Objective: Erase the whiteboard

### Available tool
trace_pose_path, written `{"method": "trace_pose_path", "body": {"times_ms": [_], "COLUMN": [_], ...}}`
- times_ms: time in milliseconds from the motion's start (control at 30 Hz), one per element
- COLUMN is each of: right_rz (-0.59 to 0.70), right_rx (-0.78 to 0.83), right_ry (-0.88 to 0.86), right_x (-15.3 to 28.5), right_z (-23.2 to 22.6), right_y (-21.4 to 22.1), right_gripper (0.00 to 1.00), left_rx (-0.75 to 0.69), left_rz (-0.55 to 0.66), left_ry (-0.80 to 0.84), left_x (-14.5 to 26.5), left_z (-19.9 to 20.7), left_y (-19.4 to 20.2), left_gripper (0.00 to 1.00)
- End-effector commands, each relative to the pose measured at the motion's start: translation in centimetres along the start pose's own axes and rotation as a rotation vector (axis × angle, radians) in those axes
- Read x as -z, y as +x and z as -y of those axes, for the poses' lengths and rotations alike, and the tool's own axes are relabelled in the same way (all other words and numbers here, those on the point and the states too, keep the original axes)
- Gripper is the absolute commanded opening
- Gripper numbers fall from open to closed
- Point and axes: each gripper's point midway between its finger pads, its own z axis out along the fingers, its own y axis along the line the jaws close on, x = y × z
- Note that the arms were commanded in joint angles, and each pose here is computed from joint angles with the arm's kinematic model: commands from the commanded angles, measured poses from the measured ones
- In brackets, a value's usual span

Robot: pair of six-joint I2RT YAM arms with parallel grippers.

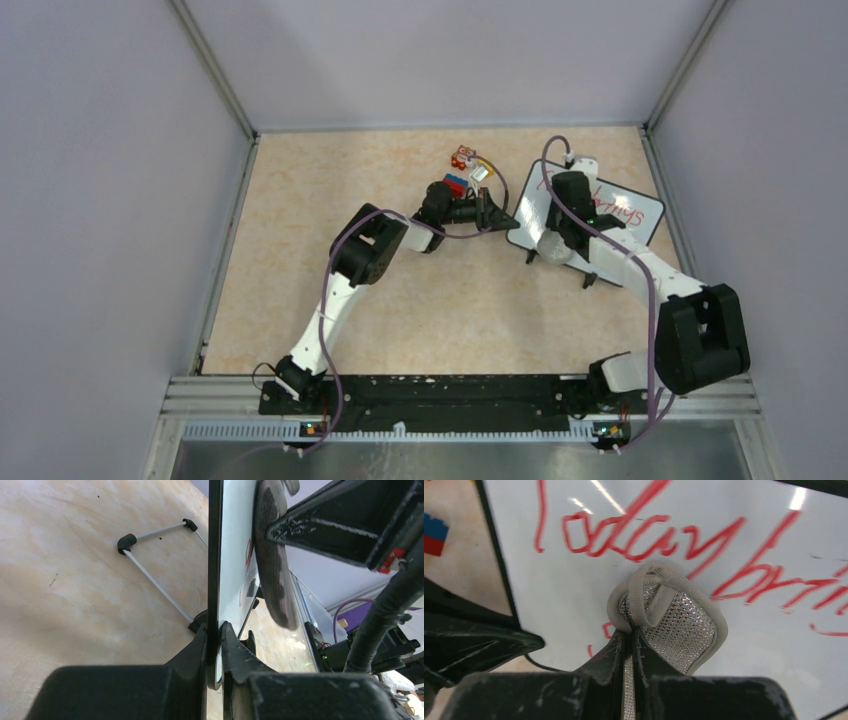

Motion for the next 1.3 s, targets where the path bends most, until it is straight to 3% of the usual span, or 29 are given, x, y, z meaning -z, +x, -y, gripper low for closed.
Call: {"method": "trace_pose_path", "body": {"times_ms": [0,200,533,767,1100,1267], "right_rz": [0.06,0.056,0.043,-0.002,-0.013,-0.023], "right_rx": [0.007,-0.002,-0.103,-0.04,0.089,0.086], "right_ry": [-0.136,-0.079,0.144,0.059,-0.1,-0.062], "right_x": [-0.1,-0.1,0.8,-0.4,-0.8,-1.3], "right_z": [-4.7,-3.5,5.3,2.1,-8.4,-8.1], "right_y": [-2.6,-2.5,-0.9,-0.5,0.3,0.6], "right_gripper": [0.0,0.0,0.0,0.0,0.0,0.0], "left_rx": [0.028,0.026,0.03,0.027,0.016,0.015], "left_rz": [-0.003,-0.001,-0.001,-0.001,-0.015,-0.014], "left_ry": [-0.083,-0.084,-0.086,-0.085,-0.096,-0.092], "left_x": [0.6,0.6,0.6,0.7,0.5,0.5], "left_z": [-3.0,-3.0,-3.0,-3.0,-3.1,-3.0], "left_y": [1.7,1.6,1.8,1.7,1.7,1.8], "left_gripper": [0.0,0.0,0.0,0.0,0.0,0.0]}}
